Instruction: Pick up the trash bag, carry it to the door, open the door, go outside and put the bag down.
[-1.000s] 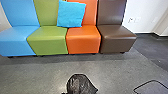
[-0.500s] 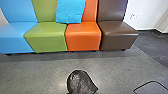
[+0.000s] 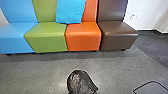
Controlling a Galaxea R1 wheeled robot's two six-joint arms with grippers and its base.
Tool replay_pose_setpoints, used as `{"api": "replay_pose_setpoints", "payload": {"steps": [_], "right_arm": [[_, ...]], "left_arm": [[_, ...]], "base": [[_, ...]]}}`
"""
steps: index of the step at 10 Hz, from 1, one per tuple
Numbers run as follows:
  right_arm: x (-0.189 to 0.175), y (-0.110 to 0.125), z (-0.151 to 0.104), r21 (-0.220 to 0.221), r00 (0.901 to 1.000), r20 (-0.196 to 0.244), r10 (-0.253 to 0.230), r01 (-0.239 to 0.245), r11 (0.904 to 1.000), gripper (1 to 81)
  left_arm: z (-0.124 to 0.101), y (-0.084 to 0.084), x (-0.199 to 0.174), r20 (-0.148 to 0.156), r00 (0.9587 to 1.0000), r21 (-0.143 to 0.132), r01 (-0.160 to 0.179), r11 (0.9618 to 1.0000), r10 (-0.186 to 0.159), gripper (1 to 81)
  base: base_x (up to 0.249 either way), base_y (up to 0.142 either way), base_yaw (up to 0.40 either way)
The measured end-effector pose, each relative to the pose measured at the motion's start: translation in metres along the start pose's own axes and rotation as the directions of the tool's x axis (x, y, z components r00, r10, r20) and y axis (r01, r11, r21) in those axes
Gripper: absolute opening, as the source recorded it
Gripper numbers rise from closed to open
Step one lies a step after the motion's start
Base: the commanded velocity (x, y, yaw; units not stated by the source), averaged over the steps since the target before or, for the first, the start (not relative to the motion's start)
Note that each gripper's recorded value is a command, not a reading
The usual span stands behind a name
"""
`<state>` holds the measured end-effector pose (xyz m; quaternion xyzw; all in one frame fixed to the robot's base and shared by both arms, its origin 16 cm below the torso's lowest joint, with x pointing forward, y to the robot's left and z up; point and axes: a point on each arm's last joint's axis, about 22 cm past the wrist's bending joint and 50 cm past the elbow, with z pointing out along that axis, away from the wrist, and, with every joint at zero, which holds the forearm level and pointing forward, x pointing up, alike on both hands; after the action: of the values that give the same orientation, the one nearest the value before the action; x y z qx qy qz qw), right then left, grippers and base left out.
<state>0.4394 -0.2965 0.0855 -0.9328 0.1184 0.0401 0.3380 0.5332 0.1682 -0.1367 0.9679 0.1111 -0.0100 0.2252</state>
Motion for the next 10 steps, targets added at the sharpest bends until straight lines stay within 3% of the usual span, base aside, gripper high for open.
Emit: {"api": "replay_pose_setpoints", "payload": {"steps": [1,6,8,10], "right_arm": [[0.000,0.000,0.000,0.000,1.0000,-0.001,0.000,0.000,1.0000,81.1],[-0.003,0.002,0.001,-0.002,1.0000,0.004,0.005,-0.005,1.0000,81.1],[-0.007,0.002,0.001,-0.004,0.9998,0.013,0.012,-0.012,0.9999,81.1],[-0.009,-0.006,-0.007,-0.007,0.9992,0.030,0.025,-0.025,0.9997,81.1]], "left_arm": [[0.000,-0.001,0.000,0.001,0.9999,0.001,-0.010,0.9999,0.010,1.0],[0.002,-0.003,-0.006,0.004,1.0000,0.003,0.001,1.0000,-0.001,1.0],[0.003,-0.015,-0.023,0.027,0.9995,0.016,0.015,0.9998,-0.015,1.0],[-0.008,-0.010,-0.024,0.041,0.9989,0.019,0.021,0.9996,-0.022,1.0]], "base": [[0.000,0.000,0.000],[0.000,0.000,0.000],[0.000,0.000,0.000],[0.000,0.000,0.000]]}}
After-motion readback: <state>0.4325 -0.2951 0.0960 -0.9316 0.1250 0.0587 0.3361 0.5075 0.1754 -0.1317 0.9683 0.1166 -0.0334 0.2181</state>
